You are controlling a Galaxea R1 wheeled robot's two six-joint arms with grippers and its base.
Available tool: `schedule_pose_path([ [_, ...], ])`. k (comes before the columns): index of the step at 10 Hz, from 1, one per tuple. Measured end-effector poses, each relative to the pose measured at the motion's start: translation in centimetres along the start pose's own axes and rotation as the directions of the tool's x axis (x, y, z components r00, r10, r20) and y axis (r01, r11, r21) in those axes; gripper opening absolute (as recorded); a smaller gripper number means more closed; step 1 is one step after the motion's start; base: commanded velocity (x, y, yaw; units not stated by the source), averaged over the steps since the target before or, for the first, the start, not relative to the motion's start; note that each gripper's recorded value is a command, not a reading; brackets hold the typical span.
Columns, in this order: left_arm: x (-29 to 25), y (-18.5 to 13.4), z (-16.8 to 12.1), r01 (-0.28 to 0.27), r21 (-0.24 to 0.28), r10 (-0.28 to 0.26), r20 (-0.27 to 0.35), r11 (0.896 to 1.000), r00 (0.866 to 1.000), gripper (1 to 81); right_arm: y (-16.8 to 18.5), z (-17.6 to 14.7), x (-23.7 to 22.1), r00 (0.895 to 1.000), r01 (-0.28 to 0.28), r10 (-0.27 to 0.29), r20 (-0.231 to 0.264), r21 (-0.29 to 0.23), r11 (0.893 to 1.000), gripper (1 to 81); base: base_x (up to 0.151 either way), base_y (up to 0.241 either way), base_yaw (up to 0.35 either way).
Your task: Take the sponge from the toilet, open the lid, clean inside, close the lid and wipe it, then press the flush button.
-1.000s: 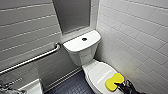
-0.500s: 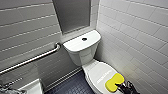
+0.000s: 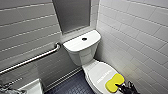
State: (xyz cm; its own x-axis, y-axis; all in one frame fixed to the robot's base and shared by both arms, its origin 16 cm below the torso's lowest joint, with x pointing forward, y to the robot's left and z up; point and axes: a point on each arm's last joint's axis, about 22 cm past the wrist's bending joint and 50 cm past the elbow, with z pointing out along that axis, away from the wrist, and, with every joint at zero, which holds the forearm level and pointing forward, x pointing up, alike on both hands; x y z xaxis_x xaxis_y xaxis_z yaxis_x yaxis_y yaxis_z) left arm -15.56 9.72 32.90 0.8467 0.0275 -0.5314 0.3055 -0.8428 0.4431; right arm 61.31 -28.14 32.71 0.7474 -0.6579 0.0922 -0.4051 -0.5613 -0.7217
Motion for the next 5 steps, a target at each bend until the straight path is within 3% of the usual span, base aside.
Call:
schedule_pose_path([
  [5, 0.0, 0.2, 0.1, -0.001, -0.002, 0.001, 0.001, 1.0, 1.0, 81.1, -1.9, 0.7, 1.4, 1.0, 0.017, -0.017, -0.014, 0.027, 0.999, 81.1, 0.0, 0.0, 0.0],
])
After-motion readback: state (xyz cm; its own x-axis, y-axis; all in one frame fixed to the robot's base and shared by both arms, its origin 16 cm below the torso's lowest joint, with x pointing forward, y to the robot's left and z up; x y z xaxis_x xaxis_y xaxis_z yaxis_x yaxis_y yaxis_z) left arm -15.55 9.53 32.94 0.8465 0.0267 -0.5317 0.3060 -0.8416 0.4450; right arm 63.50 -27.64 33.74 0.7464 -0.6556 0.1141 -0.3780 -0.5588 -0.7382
